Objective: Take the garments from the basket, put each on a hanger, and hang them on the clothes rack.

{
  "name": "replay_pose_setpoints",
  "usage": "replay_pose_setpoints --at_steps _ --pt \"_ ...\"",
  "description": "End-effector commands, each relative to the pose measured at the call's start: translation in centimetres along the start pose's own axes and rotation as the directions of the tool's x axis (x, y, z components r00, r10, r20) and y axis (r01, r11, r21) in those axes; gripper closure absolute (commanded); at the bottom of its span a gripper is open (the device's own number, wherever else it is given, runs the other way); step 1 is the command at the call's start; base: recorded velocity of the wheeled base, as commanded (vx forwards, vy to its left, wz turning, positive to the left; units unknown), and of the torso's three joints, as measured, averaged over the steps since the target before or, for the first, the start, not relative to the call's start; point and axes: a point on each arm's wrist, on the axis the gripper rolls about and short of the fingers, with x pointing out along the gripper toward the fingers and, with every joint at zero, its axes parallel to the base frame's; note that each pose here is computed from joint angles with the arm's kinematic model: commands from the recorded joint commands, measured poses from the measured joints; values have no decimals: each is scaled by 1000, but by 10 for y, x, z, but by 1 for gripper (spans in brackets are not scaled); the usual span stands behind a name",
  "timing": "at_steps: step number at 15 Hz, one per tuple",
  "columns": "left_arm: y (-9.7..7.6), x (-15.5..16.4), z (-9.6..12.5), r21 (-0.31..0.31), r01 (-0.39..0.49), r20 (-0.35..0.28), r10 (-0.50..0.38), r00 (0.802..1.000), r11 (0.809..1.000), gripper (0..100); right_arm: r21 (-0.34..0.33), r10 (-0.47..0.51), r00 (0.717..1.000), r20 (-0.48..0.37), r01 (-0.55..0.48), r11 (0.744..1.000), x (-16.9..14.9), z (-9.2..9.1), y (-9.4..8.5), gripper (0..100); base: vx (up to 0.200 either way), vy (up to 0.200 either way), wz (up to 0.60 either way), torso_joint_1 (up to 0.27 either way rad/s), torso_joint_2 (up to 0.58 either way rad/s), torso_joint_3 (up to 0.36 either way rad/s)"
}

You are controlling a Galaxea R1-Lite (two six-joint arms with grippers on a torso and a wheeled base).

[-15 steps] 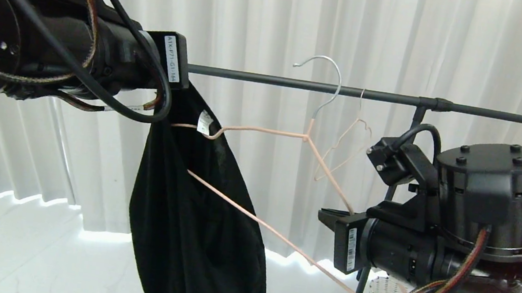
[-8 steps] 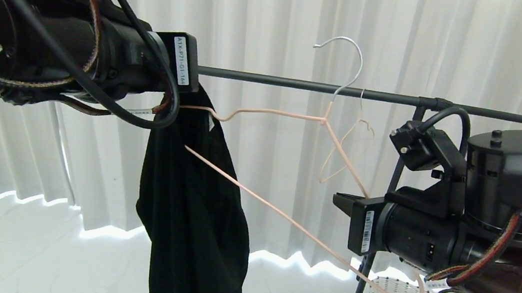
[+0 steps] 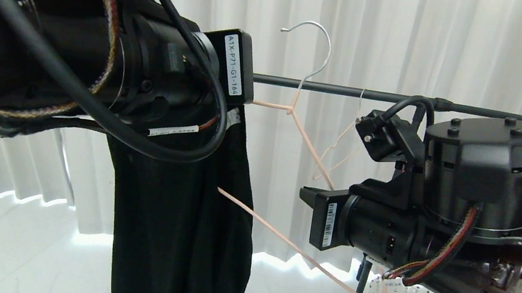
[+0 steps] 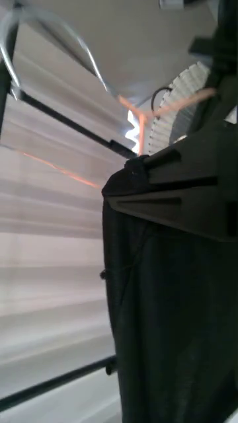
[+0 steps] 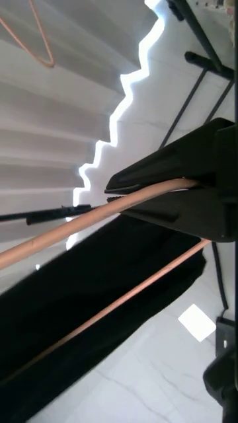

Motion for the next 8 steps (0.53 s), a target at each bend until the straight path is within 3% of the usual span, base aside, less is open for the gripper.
replay_pose_setpoints --at_steps 1,5,8 --pt "-7 -1 0 5 25 0 -25 1000 1000 100 -8 13 1000 -14 -13 1000 7 -5 6 100 0 0 0 0 0 0" --pt "-23 -10 -6 23 97 -18 -96 995 995 100 -7 50 999 2 -50 999 15 -8 19 100 0 0 0 0 0 0" --pt "-23 -13 -6 31 108 -17 -108 994 994 100 0 40 999 -3 -40 999 17 -9 17 100 0 0 0 0 0 0"
